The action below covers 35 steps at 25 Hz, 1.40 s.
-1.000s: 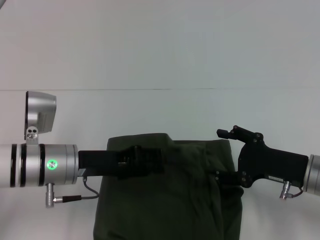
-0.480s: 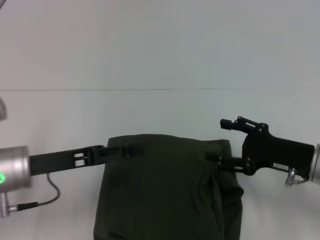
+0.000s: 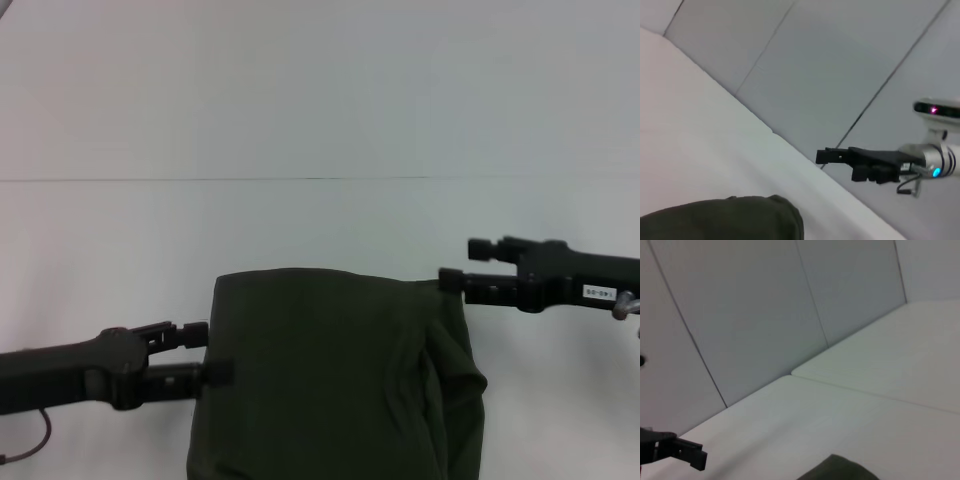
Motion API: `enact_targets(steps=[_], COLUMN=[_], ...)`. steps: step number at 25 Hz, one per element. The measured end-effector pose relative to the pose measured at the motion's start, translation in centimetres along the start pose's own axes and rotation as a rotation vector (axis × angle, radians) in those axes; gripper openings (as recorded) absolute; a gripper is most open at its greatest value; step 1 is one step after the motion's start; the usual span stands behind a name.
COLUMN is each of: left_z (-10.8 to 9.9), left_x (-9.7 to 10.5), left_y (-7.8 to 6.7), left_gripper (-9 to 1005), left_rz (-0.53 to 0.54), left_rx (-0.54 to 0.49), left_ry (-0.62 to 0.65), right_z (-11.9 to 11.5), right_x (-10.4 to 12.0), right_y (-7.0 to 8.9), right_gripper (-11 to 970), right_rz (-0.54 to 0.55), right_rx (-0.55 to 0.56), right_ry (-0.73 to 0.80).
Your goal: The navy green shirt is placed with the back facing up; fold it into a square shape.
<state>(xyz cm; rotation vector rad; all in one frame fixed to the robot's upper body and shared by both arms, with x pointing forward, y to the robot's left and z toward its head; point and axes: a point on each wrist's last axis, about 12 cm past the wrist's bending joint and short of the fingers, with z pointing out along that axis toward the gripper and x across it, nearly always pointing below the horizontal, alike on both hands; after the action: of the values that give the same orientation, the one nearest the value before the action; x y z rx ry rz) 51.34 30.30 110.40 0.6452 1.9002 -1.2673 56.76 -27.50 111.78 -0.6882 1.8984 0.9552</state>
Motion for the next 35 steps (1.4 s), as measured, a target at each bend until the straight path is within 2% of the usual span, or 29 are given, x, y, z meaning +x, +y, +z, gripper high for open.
enact_targets(steps=[5,10,16,21,25,29,35], left_z=[-0.8,-1.2,-1.4,-1.2,-1.2,-1.1,-0.9], left_x=[1.0,2.6,3.0,3.0,3.2,3.2,3.1], left_y=[-0.4,-1.0,-0.9,-1.0,-1.0,-1.1,-1.1], left_gripper=[934,934,934,934,934,934,934], left_rz=[0.153,0.311,0.326,0.323,0.317,0.316,0.319], left_rx=[0.001,0.017,-0.016,-0.016,-0.019,-0.017,-0.012], left_ry=[0.068,0.143,0.163,0.162,0.154,0.150,0.152], right_z=[-0.8,-0.4,0.4,1.6,2.5,3.3,5.1], right_x=[0.8,1.6,2.2,2.5,2.7,2.4,1.9], right_y=[-0.7,-0.7,-0.7,-0.7,-1.1,-1.4,-0.9], right_gripper=[916,914,913,911,910,909,908], right_rz=[0.206,0.280,0.383,0.420,0.448,0.455,0.447], right_rx=[0.038,0.056,0.047,0.042,0.078,0.108,0.089], right_ry=[0.122,0.228,0.261,0.270,0.291,0.291,0.289])
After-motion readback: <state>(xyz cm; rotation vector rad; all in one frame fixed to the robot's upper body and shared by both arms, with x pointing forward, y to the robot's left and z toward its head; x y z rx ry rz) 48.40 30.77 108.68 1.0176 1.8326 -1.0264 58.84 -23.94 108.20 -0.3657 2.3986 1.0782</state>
